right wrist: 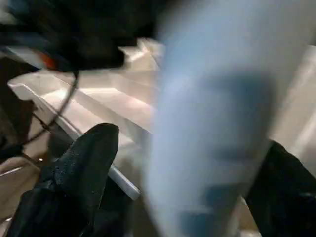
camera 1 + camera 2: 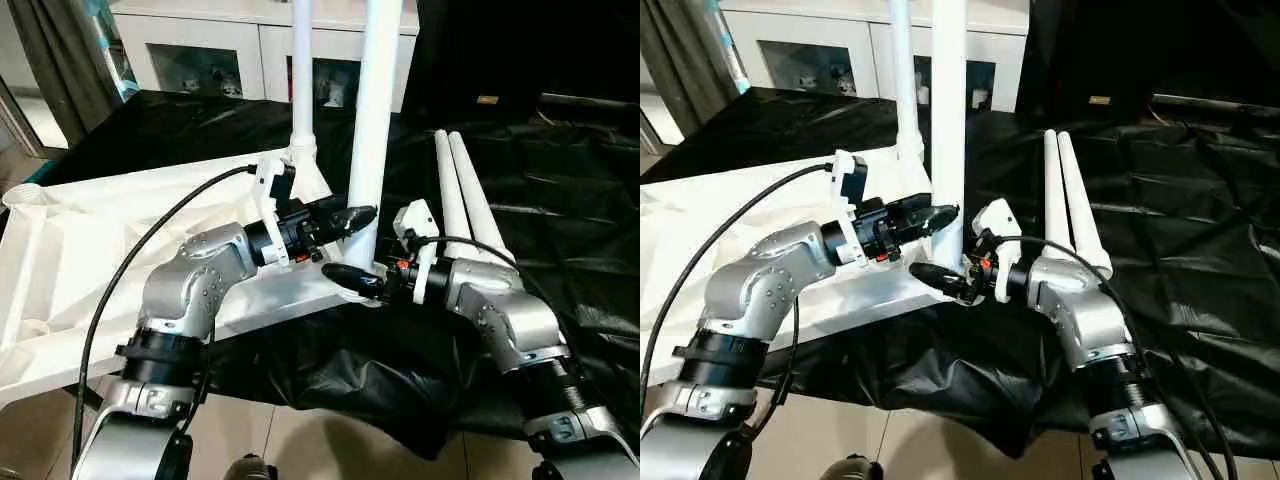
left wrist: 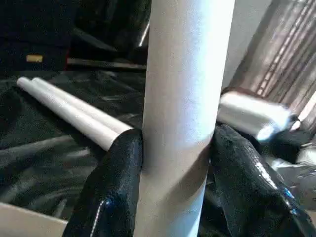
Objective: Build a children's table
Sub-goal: Pick table leg
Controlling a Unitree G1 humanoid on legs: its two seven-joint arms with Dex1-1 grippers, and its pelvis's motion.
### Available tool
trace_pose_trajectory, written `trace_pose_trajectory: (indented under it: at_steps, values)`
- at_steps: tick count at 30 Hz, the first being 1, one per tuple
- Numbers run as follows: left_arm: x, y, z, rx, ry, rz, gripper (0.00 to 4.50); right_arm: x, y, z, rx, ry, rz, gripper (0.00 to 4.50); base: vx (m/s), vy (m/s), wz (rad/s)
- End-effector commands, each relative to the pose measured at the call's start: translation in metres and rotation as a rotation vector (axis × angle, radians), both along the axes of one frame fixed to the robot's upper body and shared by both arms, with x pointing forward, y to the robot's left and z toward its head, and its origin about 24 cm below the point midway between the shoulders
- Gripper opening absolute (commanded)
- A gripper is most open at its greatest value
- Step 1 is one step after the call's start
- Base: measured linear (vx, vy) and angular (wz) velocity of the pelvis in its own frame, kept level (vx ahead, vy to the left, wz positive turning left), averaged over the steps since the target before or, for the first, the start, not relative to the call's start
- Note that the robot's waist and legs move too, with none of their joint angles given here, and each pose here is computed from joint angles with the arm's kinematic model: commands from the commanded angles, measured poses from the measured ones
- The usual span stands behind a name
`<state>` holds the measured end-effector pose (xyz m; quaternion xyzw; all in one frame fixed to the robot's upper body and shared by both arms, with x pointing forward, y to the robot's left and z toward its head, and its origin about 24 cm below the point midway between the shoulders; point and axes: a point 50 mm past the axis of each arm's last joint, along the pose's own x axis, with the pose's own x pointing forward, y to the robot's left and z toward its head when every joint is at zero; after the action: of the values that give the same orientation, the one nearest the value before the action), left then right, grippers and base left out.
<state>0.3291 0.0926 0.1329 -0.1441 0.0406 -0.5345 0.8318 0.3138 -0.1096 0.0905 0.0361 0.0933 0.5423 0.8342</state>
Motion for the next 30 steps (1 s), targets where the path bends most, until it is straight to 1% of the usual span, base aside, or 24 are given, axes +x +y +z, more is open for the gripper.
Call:
trace_pose_trajectory:
  at_steps: [1, 4, 8, 12, 17, 19, 24, 29, 30]
  values:
    - [0.004, 0.001, 0.008, 0.008, -0.038, 0.02, 1.91, 0.003, -0.006, 0.011, 0.013, -0.02, -0.003, 3.85, 0.0, 0.0, 0.0]
    - [0.007, 0.002, 0.007, 0.04, -0.031, 0.043, 1.91, 0.008, -0.012, 0.012, -0.009, -0.007, -0.016, 3.85, 0.0, 0.0, 0.0]
    - [0.008, 0.004, 0.007, 0.04, -0.031, 0.051, 1.91, 0.008, -0.014, 0.016, -0.014, 0.011, 0.012, 3.85, 0.0, 0.0, 0.0]
    - [0.009, 0.003, 0.008, 0.037, -0.034, 0.047, 1.91, 0.009, -0.015, 0.015, -0.041, 0.028, -0.002, 3.85, 0.0, 0.0, 0.0]
    - [0.008, 0.001, 0.008, 0.034, -0.037, 0.038, 1.91, 0.009, -0.013, 0.011, -0.057, 0.058, 0.006, 3.85, 0.0, 0.0, 0.0]
    - [0.006, 0.0, 0.009, 0.029, -0.039, 0.018, 1.91, 0.01, -0.009, 0.009, -0.059, 0.068, 0.007, 3.85, 0.0, 0.0, 0.0]
    - [0.005, 0.0, 0.009, 0.032, -0.038, 0.004, 1.91, 0.015, -0.006, 0.01, -0.056, 0.073, -0.031, 3.85, 0.0, 0.0, 0.0]
    - [0.004, 0.0, 0.008, 0.031, -0.035, -0.005, 1.91, 0.018, -0.005, 0.011, -0.054, 0.075, -0.035, 3.85, 0.0, 0.0, 0.0]
    - [0.003, 0.0, 0.008, 0.031, -0.034, -0.007, 1.91, 0.018, -0.006, 0.011, -0.053, 0.076, -0.036, 3.59, 0.0, 0.0, 0.0]
